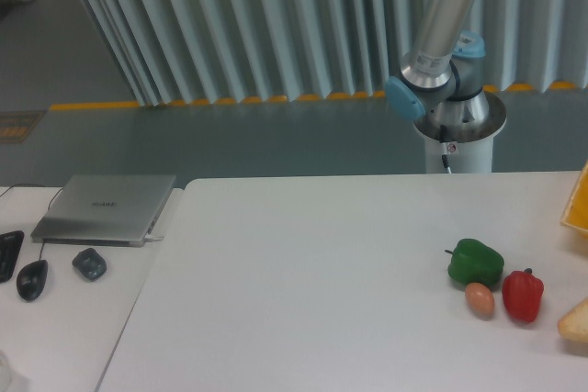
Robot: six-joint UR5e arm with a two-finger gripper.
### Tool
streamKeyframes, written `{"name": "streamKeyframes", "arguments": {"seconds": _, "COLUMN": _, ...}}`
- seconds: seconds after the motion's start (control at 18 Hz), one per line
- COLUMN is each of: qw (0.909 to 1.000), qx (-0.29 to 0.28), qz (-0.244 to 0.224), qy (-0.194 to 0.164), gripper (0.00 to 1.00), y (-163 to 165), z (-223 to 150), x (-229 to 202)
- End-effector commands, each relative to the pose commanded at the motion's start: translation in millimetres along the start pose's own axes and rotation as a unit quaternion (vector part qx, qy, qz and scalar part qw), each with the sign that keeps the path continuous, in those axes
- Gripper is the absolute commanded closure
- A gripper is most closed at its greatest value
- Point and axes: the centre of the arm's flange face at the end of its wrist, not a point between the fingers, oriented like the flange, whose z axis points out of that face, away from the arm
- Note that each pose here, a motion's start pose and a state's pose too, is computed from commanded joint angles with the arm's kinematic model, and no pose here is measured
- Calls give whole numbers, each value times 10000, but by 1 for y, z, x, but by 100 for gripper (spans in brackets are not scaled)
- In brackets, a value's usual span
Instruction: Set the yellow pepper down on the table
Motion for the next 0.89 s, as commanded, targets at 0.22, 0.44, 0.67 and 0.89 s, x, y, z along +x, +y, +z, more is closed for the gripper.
{"name": "streamKeyframes", "arguments": {"seconds": 0.22, "qw": 10000, "qx": 14, "qz": -35, "qy": 16, "gripper": 0, "y": 3, "z": 4, "x": 3}}
{"name": "streamKeyframes", "arguments": {"seconds": 0.44, "qw": 10000, "qx": 28, "qz": -48, "qy": 25, "gripper": 0, "y": 4, "z": 10, "x": 3}}
{"name": "streamKeyframes", "arguments": {"seconds": 0.67, "qw": 10000, "qx": 34, "qz": -47, "qy": 29, "gripper": 0, "y": 7, "z": 15, "x": 1}}
{"name": "streamKeyframes", "arguments": {"seconds": 0.89, "qw": 10000, "qx": 35, "qz": -69, "qy": 34, "gripper": 0, "y": 11, "z": 18, "x": 1}}
